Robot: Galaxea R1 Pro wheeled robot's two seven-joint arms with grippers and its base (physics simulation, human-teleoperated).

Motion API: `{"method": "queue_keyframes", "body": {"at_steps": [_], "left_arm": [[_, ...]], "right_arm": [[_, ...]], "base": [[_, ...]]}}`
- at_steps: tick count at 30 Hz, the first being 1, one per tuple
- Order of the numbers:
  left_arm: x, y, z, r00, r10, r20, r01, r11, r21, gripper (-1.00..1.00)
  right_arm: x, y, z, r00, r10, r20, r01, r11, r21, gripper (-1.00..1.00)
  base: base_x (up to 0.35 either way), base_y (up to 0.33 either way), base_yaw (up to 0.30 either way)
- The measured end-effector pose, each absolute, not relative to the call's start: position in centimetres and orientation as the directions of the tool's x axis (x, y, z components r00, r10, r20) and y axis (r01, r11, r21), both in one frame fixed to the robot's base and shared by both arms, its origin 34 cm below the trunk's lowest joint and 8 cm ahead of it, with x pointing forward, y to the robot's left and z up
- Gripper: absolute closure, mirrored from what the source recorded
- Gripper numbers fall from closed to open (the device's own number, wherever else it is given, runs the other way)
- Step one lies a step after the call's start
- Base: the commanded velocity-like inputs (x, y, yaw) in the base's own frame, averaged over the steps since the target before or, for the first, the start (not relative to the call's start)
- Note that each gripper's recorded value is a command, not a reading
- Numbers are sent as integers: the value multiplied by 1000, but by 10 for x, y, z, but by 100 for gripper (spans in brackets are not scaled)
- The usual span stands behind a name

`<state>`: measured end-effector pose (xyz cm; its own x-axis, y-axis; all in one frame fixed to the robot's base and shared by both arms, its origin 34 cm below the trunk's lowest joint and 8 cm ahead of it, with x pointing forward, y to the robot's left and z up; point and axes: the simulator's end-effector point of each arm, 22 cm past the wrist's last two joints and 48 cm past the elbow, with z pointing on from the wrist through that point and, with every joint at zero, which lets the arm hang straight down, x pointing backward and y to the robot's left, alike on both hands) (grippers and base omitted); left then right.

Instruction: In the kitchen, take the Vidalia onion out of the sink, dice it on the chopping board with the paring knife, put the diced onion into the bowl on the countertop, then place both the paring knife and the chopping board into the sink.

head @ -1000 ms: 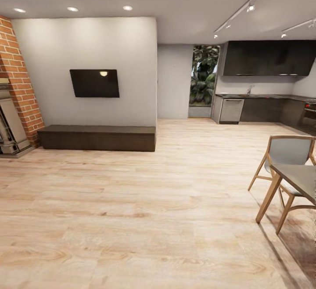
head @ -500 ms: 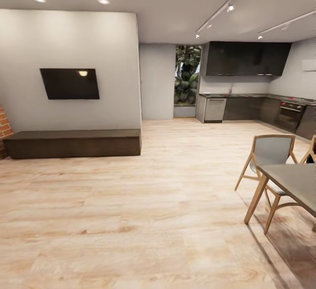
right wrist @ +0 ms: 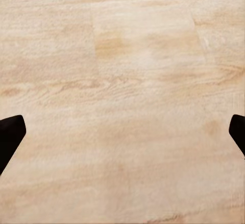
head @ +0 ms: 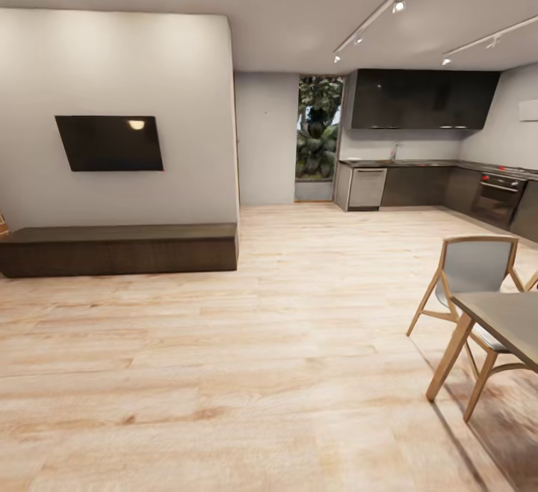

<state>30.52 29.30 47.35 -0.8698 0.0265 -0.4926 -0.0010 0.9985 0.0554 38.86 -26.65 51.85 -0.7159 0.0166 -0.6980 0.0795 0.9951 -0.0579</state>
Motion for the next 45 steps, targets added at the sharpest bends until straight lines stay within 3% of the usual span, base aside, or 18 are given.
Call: {"method": "queue_keyframes", "body": {"at_steps": [26, 45], "left_arm": [[305, 294, 474, -870, 28, -493, -1, 998, 57, -100], [305, 295, 474, -870, 28, -493, 0, 998, 58, -100]], "right_arm": [[389, -266, 519, -716, 16, -698, 79, 995, -58, -100], [389, -266, 519, -715, 16, -699, 79, 995, -58, -100]], "base": [[319, 0, -2], [319, 0, -133]]}}
